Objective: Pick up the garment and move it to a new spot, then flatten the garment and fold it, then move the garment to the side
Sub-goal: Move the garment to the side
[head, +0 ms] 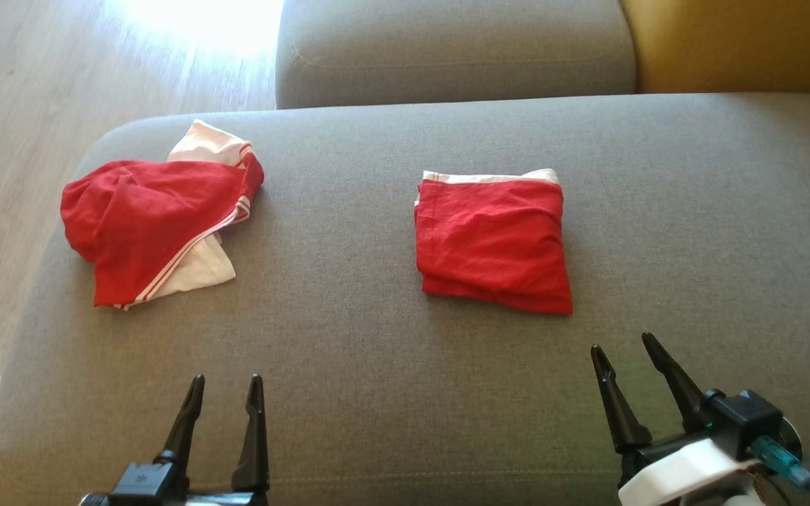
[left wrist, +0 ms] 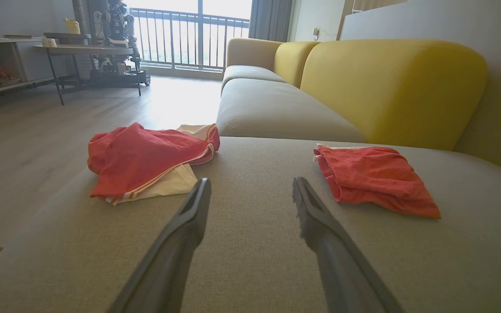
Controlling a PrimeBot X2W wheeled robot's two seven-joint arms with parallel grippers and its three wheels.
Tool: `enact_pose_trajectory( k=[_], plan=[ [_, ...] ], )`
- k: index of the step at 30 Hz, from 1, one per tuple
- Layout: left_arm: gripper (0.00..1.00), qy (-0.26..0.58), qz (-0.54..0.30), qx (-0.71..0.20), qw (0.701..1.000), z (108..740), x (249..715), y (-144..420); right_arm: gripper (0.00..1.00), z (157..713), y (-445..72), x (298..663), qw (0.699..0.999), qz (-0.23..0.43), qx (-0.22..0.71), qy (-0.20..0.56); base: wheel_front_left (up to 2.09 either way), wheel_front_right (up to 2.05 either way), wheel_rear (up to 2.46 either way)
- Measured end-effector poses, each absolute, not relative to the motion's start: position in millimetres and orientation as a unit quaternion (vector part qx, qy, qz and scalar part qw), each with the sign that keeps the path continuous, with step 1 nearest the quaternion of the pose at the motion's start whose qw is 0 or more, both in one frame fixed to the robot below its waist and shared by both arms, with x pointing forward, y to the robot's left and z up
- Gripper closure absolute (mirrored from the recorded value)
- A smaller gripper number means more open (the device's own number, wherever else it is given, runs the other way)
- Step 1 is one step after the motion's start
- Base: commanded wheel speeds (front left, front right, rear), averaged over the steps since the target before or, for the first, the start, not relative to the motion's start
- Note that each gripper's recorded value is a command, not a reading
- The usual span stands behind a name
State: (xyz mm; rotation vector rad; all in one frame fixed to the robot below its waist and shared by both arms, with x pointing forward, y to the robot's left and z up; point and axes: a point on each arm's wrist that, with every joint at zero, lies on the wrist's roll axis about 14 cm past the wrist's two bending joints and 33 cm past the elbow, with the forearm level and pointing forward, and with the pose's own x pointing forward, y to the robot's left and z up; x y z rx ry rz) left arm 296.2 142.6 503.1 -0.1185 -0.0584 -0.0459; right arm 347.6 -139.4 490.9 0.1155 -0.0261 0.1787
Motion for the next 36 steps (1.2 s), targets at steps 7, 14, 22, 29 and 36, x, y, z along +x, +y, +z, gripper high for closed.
enact_pose_trajectory(
  k=[7, 14, 22, 29, 36],
  plan=[
    [0.00, -0.029, -0.029, -0.063, 0.997, 505, 306, 137, 0.00, 473, -132, 370, 0.992, 0.094, 0.081, 0.018, 0.00, 0.00, 0.00],
    [0.00, -0.041, -0.034, -0.068, 0.996, 513, 319, 131, 0.00, 442, -129, 414, 0.983, 0.076, 0.142, 0.085, 0.00, 0.00, 0.00],
    [0.00, -0.035, -0.046, -0.083, 0.995, 511, 330, 122, 0.00, 435, -133, 467, 0.959, 0.068, 0.224, 0.160, 0.00, 0.00, 0.00],
    [0.00, -0.034, -0.056, -0.082, 0.994, 510, 346, 117, 0.00, 415, -137, 495, 0.928, 0.072, 0.273, 0.244, 0.00, 0.00, 0.00],
    [0.00, -0.022, -0.050, -0.081, 0.995, 502, 352, 121, 0.00, 395, -119, 495, 0.907, 0.094, 0.286, 0.296, 0.00, 0.00, 0.00]
  ],
)
